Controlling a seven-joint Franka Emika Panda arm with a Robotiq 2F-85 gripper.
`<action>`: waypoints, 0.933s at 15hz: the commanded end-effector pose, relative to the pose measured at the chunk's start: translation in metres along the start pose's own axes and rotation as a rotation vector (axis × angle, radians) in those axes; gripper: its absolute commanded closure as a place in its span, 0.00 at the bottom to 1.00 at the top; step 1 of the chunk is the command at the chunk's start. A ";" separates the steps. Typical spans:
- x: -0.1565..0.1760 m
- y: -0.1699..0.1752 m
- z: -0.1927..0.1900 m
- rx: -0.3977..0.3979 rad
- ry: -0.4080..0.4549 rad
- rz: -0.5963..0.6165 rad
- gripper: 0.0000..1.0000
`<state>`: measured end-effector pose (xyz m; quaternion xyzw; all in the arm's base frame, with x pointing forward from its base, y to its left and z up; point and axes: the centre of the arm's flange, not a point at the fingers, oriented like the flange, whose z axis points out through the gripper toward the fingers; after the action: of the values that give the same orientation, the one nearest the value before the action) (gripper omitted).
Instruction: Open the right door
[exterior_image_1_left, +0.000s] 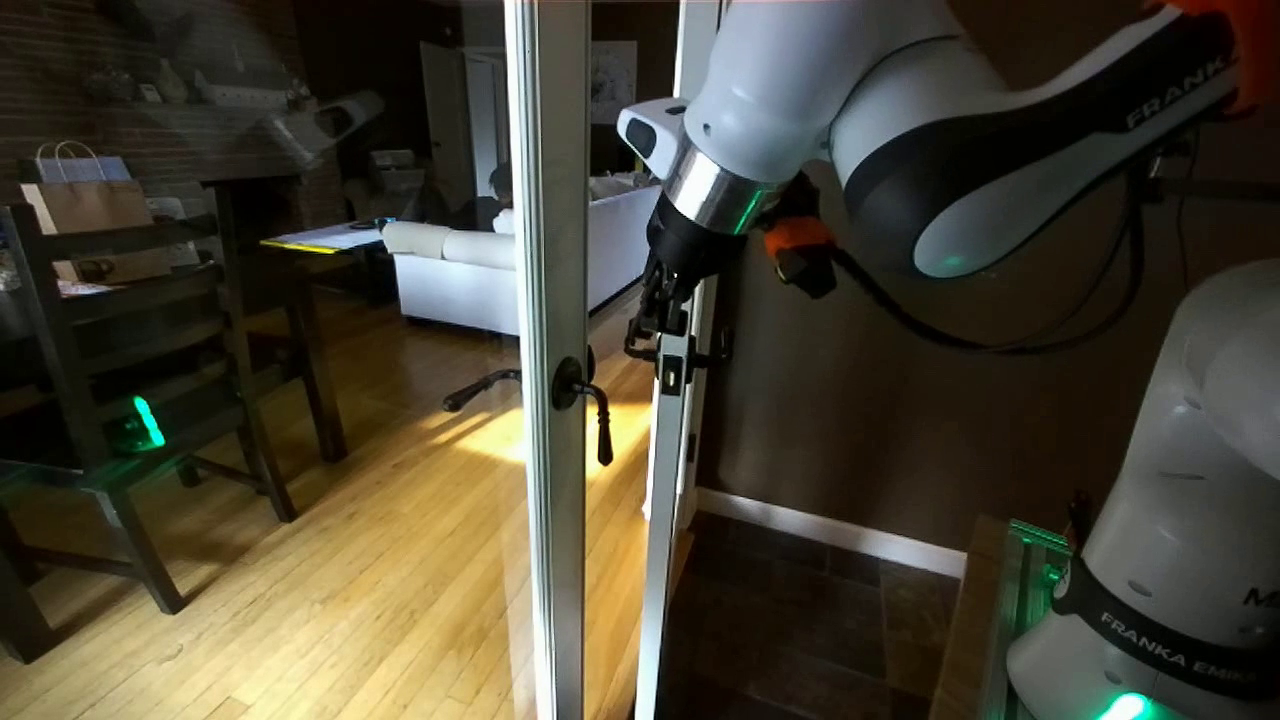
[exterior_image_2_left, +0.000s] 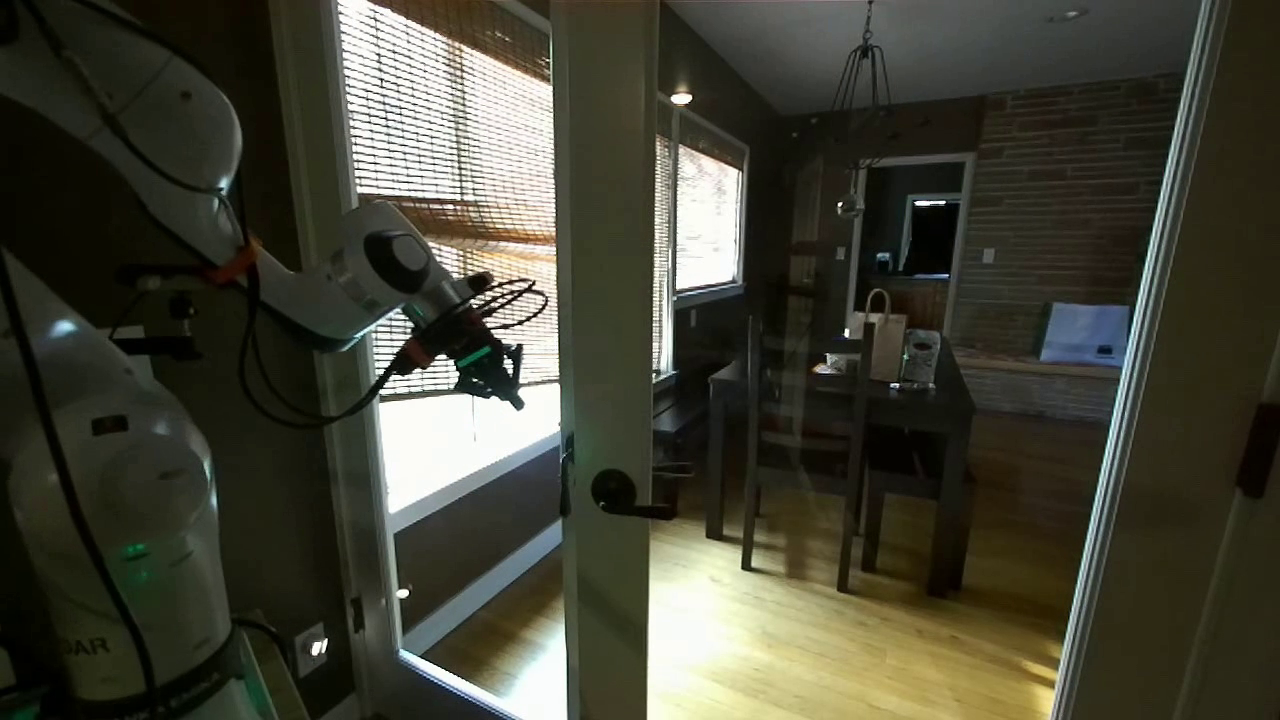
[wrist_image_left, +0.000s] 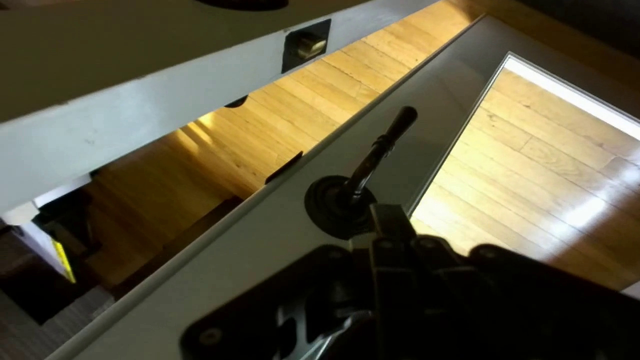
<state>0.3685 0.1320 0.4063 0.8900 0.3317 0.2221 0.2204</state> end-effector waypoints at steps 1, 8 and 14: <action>-0.028 -0.002 0.017 -0.060 0.030 0.055 1.00; -0.034 0.023 0.048 -0.190 0.028 0.122 1.00; -0.042 0.022 0.063 -0.265 0.006 0.105 1.00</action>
<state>0.3849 0.0750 0.3775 0.8781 0.2503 0.2673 0.3079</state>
